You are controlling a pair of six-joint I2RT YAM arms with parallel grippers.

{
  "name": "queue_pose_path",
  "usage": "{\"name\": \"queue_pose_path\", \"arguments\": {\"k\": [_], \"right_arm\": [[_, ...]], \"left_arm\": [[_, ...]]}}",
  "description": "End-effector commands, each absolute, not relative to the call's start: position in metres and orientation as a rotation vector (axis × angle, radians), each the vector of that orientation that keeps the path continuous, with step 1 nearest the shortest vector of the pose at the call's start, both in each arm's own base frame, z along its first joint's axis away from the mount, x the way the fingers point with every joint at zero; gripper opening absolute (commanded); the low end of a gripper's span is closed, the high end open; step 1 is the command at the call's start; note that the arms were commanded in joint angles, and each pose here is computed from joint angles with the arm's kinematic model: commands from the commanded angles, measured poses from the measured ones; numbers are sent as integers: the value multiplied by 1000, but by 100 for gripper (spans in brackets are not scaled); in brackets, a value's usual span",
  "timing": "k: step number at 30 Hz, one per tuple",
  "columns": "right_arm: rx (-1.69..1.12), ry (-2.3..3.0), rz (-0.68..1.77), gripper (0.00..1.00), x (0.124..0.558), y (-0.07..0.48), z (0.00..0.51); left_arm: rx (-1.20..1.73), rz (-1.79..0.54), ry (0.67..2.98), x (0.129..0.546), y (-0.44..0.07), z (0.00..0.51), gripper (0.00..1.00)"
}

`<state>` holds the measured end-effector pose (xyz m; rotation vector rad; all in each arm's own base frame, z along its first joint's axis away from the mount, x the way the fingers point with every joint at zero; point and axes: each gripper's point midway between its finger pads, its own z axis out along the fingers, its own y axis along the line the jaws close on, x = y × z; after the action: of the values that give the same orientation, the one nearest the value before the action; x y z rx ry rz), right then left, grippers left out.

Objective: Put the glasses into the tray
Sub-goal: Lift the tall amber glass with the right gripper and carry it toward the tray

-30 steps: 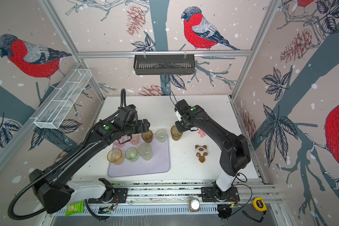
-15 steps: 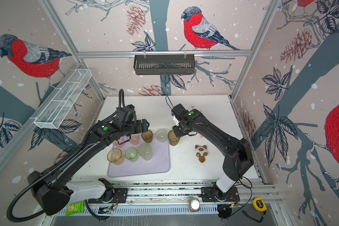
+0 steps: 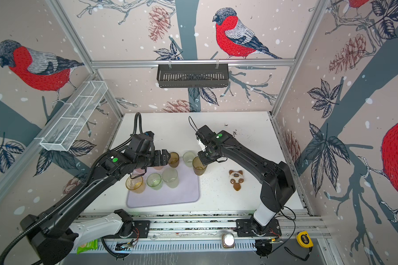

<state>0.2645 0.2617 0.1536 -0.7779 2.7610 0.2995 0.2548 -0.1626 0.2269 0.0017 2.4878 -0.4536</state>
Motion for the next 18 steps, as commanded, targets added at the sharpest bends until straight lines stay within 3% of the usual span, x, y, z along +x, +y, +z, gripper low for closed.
{"name": "queue_pose_path", "arguments": {"k": [1,18], "right_arm": [[-778,2757,330,0,262,269,152],[-800,2769,362,0,247,289,139]], "left_arm": [[-26,-476,2499,249,-161,223,91],[-63,-484,2502,241,-155,214,91]]}}
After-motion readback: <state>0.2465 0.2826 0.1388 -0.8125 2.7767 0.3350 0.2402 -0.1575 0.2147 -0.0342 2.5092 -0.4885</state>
